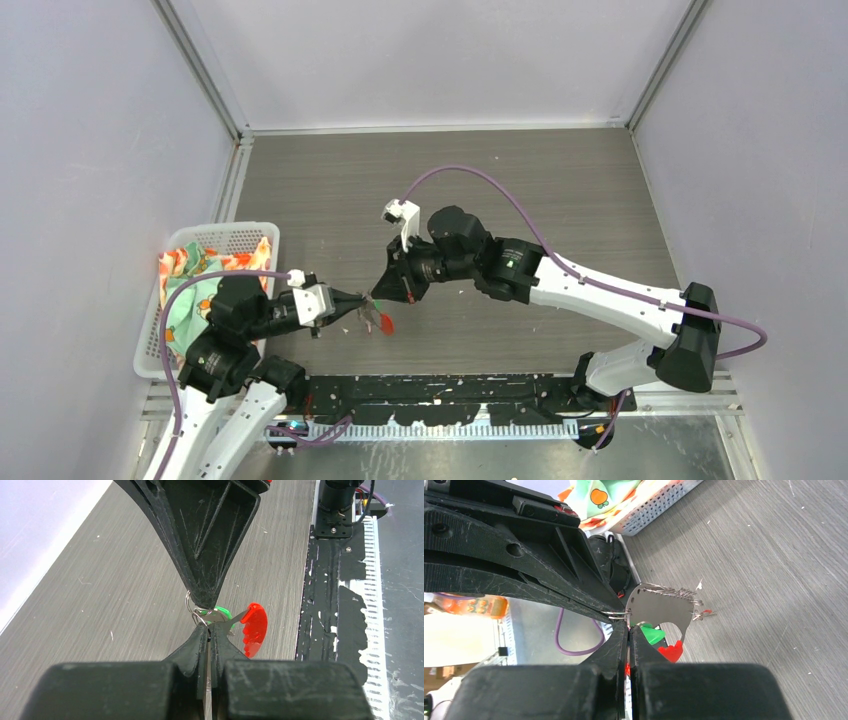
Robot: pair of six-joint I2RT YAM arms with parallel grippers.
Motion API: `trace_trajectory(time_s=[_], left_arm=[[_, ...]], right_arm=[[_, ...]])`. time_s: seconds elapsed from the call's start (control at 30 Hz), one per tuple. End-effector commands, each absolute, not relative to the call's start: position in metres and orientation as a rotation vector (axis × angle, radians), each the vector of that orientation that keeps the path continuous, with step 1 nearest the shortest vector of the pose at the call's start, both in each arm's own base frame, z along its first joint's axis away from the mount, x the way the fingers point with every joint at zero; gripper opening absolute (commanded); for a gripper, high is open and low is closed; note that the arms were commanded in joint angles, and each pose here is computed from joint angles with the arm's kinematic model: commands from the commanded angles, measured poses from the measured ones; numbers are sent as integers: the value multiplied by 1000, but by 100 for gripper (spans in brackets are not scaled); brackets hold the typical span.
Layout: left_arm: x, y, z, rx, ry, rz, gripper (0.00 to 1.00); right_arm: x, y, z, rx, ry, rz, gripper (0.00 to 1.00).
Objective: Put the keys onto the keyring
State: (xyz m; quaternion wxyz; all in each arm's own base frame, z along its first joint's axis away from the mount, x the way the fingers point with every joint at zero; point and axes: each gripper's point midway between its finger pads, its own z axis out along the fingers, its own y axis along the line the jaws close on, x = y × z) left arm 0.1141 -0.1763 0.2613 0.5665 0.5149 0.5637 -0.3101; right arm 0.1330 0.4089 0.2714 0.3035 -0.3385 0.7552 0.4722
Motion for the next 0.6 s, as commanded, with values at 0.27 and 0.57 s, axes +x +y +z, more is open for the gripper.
trace_trajectory(time_s=[0.27,0.57], left_arm=[[93,-186,286,1244,1193,-829,0],[88,-188,299,1224,1154,-856,0]], right_arm=[[149,415,294,-802,1955,1458,1],[146,414,291,-780,1974,1536,1]])
